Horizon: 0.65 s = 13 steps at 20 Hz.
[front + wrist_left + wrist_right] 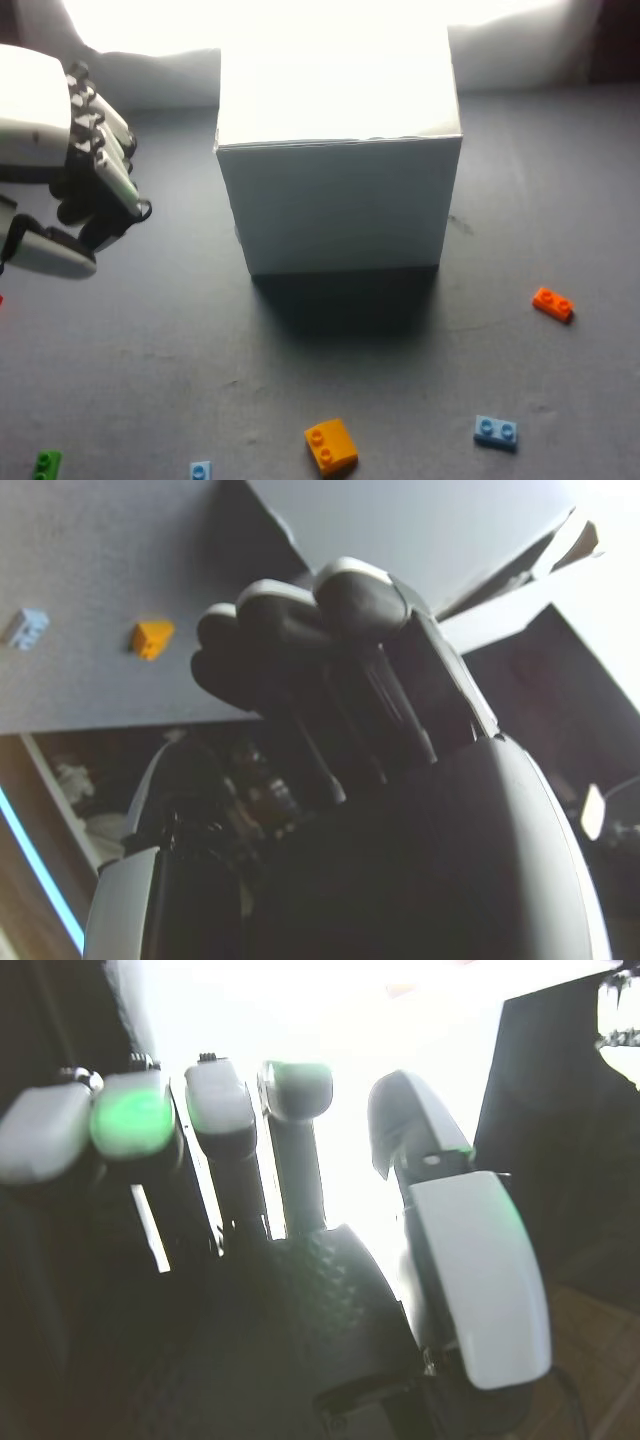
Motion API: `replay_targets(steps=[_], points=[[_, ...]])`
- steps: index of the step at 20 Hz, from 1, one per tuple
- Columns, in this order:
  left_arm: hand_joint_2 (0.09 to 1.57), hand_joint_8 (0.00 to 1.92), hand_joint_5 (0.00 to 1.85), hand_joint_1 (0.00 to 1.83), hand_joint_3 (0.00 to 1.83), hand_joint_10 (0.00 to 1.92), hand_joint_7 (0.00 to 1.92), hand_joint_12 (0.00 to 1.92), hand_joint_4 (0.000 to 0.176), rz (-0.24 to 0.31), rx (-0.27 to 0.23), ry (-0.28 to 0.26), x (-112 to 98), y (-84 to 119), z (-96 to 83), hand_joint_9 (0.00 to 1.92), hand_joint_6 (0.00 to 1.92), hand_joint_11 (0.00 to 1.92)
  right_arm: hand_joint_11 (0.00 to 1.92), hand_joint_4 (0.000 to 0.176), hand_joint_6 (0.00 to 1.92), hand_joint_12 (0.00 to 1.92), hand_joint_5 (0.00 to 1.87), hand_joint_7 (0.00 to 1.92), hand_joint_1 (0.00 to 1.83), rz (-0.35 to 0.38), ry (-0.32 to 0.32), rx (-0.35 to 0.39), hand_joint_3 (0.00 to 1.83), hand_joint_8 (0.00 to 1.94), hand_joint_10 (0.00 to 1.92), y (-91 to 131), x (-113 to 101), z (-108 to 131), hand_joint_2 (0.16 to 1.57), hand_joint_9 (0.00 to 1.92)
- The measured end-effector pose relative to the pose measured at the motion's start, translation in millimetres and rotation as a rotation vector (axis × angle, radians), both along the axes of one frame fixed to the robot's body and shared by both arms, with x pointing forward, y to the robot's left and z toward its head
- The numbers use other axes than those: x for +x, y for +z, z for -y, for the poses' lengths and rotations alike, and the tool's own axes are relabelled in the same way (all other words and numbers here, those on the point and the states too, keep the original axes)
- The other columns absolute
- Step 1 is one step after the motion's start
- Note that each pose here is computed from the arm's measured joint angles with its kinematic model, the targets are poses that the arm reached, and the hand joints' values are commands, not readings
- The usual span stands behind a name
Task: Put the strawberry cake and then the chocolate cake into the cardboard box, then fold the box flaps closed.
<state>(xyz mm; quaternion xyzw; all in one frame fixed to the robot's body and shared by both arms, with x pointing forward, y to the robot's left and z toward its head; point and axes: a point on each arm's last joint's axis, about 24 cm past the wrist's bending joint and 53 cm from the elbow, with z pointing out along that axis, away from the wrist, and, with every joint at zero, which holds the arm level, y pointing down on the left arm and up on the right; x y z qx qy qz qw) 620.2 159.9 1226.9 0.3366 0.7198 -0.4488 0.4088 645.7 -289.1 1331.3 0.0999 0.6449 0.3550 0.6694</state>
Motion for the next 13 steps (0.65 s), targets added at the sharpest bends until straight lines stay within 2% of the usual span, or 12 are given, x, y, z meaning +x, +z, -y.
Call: replay_targets(steps=[2, 4, 5, 7, 8, 11, 13], points=[[1.37, 1.37, 0.84, 0.32, 0.00, 1.65, 0.98, 1.87, 0.000, 0.004, 0.001, -0.009, -4.3, 1.3, 1.3, 0.93, 1.20, 0.79, 1.23, 0.000, 1.75, 1.92, 1.04, 1.19, 0.13, -0.007, 0.010, -0.003, 0.00, 1.87, 1.92, -1.8, -1.6, -5.8, 1.35, 1.23], [1.38, 1.33, 0.84, 0.30, 0.00, 1.62, 0.97, 1.85, 0.000, 0.031, 0.028, -0.015, -4.9, 1.9, 1.5, 0.93, 1.16, 0.79, 1.22, 0.000, 1.76, 1.92, 1.04, 1.19, 0.13, -0.013, 0.007, -0.018, 0.00, 1.89, 1.92, -4.3, -1.2, -5.5, 1.34, 1.24], [1.38, 1.37, 0.84, 0.29, 0.00, 1.64, 0.98, 1.85, 0.000, 0.044, 0.031, -0.018, -4.8, 4.8, 3.1, 0.95, 1.24, 0.81, 1.21, 0.000, 1.74, 1.92, 1.04, 1.18, 0.12, -0.010, 0.006, -0.025, 0.00, 1.87, 1.92, -4.3, -1.2, -5.5, 1.34, 1.22], [1.37, 1.43, 0.84, 0.34, 0.00, 1.69, 0.99, 1.88, 0.000, 0.052, 0.007, -0.017, -4.3, 13.4, 4.9, 0.96, 1.42, 0.82, 1.23, 0.000, 1.76, 1.92, 1.04, 1.19, 0.08, -0.002, 0.003, -0.049, 0.00, 1.84, 1.92, -4.3, -1.2, -5.5, 1.35, 1.22], [1.37, 1.47, 0.82, 0.34, 0.00, 1.71, 0.98, 1.89, 0.000, 0.055, 0.005, -0.016, -3.4, 14.5, 4.4, 0.97, 1.44, 0.83, 1.22, 0.000, 1.76, 1.92, 1.03, 1.19, 0.11, -0.001, 0.002, -0.052, 0.00, 1.83, 1.92, -4.3, -1.2, -5.5, 1.34, 1.22], [1.36, 1.46, 0.83, 0.37, 0.00, 1.72, 0.99, 1.91, 0.000, 0.057, 0.016, -0.015, -3.3, 12.2, 3.5, 0.97, 1.42, 0.82, 1.19, 0.000, 1.72, 1.92, 1.03, 1.19, 0.12, -0.002, 0.007, -0.050, 0.00, 1.81, 1.92, -4.6, -2.0, -7.8, 1.34, 1.23], [1.36, 1.38, 0.82, 0.36, 0.00, 1.69, 0.98, 1.90, 0.000, 0.058, 0.012, -0.014, -3.1, 13.3, 3.5, 0.95, 1.34, 0.80, 1.20, 0.000, 1.68, 1.92, 1.03, 1.19, 0.13, -0.002, 0.010, -0.051, 0.00, 1.79, 1.92, -4.7, -2.6, -9.5, 1.33, 1.21]])
